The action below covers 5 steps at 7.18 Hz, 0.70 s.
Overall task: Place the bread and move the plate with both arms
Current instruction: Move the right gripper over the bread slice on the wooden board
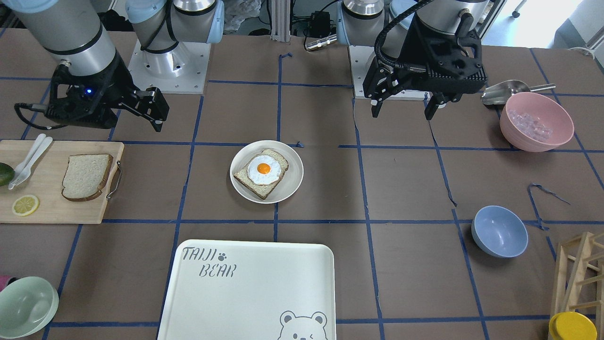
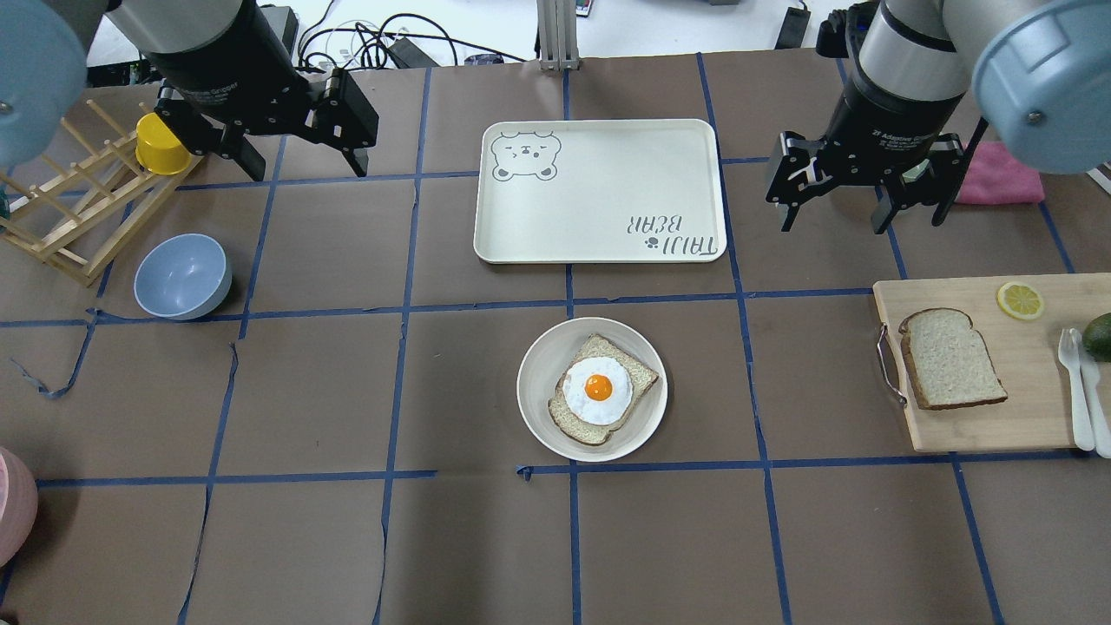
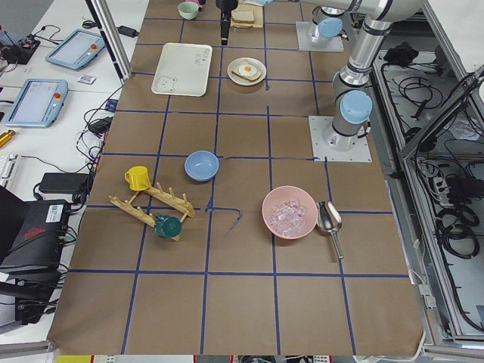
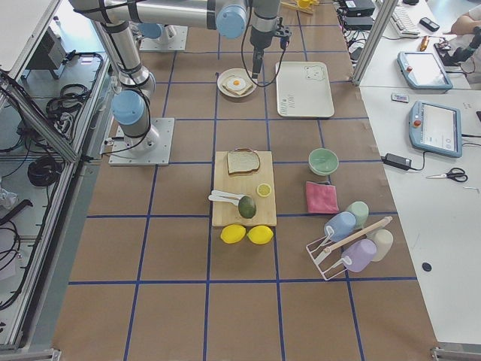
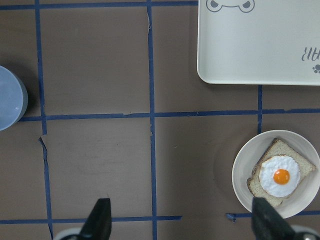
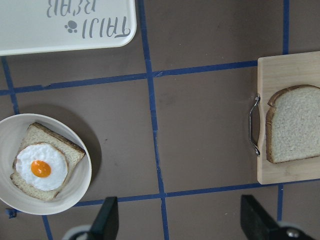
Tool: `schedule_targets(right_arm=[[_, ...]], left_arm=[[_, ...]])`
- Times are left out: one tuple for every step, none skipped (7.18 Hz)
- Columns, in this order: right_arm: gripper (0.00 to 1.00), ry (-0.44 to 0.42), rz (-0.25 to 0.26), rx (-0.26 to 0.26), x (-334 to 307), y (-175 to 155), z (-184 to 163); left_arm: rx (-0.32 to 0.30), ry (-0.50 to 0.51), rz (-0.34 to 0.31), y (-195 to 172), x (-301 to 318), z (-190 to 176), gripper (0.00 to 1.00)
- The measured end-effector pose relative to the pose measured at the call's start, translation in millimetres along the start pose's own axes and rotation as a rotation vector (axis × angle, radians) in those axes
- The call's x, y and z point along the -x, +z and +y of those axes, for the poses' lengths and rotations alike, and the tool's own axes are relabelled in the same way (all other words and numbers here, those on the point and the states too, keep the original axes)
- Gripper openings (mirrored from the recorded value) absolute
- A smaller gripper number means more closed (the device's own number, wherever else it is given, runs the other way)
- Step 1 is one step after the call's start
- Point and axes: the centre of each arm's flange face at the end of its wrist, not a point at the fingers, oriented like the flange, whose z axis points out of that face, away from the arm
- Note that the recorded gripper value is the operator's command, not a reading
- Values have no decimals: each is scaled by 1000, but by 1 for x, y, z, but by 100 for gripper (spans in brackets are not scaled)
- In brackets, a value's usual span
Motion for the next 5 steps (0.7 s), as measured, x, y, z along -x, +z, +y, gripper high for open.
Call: schedule_targets(right_arm=[[68,35,13,34,-24,18,-15],[67,54,52,66,-44,38,-30],[67,50,101,94,-56,59,-43],[68,40,150,107,-65,81,-56],[69,35,192,113,-71,106,-65]], left_arm=[[-1,0,0,0,0,0,100],[-1,0,0,-1,0,0,100],[-2,0,0,-1,0,1,100],[-1,1,0,-2,0,2,100],[-1,1,0,-2,-1,2,100]])
